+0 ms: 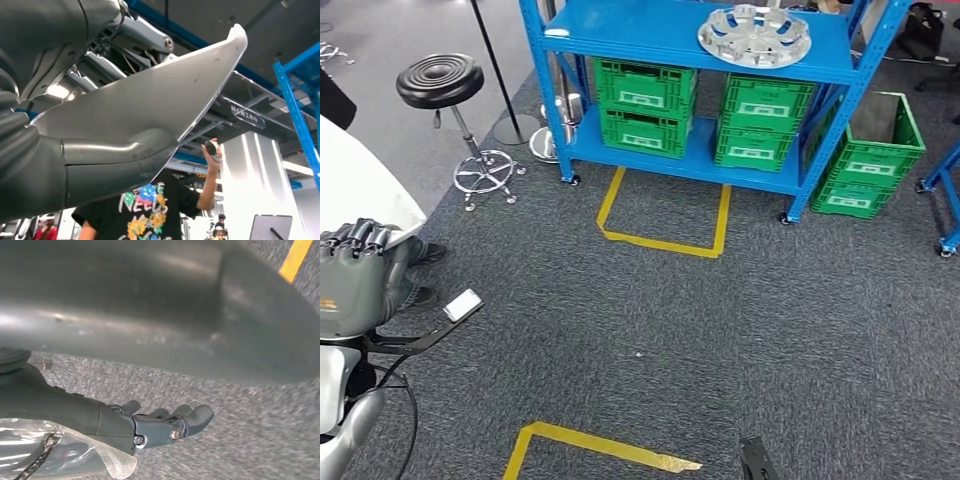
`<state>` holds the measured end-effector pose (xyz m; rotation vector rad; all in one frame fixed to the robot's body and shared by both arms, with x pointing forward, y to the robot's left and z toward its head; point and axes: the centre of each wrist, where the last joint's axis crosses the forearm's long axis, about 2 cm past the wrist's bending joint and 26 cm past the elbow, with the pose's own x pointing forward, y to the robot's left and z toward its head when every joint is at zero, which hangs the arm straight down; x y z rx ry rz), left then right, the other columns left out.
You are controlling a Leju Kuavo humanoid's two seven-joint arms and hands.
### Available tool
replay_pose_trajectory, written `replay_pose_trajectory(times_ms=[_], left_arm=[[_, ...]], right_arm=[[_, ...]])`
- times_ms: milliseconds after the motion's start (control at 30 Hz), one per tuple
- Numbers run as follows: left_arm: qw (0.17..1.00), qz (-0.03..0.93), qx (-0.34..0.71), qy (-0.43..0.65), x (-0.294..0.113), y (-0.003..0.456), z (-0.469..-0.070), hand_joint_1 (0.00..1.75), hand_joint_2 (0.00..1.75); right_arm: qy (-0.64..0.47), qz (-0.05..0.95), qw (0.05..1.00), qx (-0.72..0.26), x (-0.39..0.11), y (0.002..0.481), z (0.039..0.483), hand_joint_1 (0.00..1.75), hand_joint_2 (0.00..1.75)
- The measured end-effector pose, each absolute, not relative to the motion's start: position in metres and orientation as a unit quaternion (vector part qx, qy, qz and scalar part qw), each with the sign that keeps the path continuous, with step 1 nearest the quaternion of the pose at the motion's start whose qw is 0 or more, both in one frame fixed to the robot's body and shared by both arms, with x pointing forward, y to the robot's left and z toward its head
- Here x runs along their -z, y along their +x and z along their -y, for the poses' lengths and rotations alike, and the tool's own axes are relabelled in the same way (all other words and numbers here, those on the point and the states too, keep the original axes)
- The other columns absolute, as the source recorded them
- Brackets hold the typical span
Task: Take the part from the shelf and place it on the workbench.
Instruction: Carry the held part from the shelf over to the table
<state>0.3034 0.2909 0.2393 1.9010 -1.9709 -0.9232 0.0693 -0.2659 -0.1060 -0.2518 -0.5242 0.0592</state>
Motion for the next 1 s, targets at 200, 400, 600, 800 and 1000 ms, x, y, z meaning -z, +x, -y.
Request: replay_pose_trajectory(times_ms=[200, 400, 600, 800, 1000], left_arm=[[0.127, 0.678, 0.320, 0.650, -0.2387, 0.3028, -0.2884, 1.75, 1.75], [0.126, 0.678, 0.319, 0.650, -0.2395, 0.3030, -0.2882, 1.75, 1.75], [0.123, 0.676, 0.318, 0.654, -0.2417, 0.3041, -0.2913, 1.75, 1.75], [0.124, 0.676, 0.320, 0.652, -0.2401, 0.3032, -0.2907, 1.75, 1.75], [0.120, 0.679, 0.320, 0.650, -0.2412, 0.3038, -0.2875, 1.75, 1.75]], right_arm=[[-0.132, 0.255, 0.957, -0.030, 0.1066, 0.0653, 0.2666, 0.00, 0.00], [-0.133, 0.255, 0.957, -0.030, 0.1064, 0.0661, 0.2669, 0.00, 0.00], [-0.132, 0.256, 0.957, -0.030, 0.1063, 0.0669, 0.2676, 0.00, 0.00], [-0.132, 0.255, 0.957, -0.030, 0.1063, 0.0674, 0.2675, 0.00, 0.00], [-0.133, 0.260, 0.956, -0.030, 0.1059, 0.0694, 0.2675, 0.00, 0.00]])
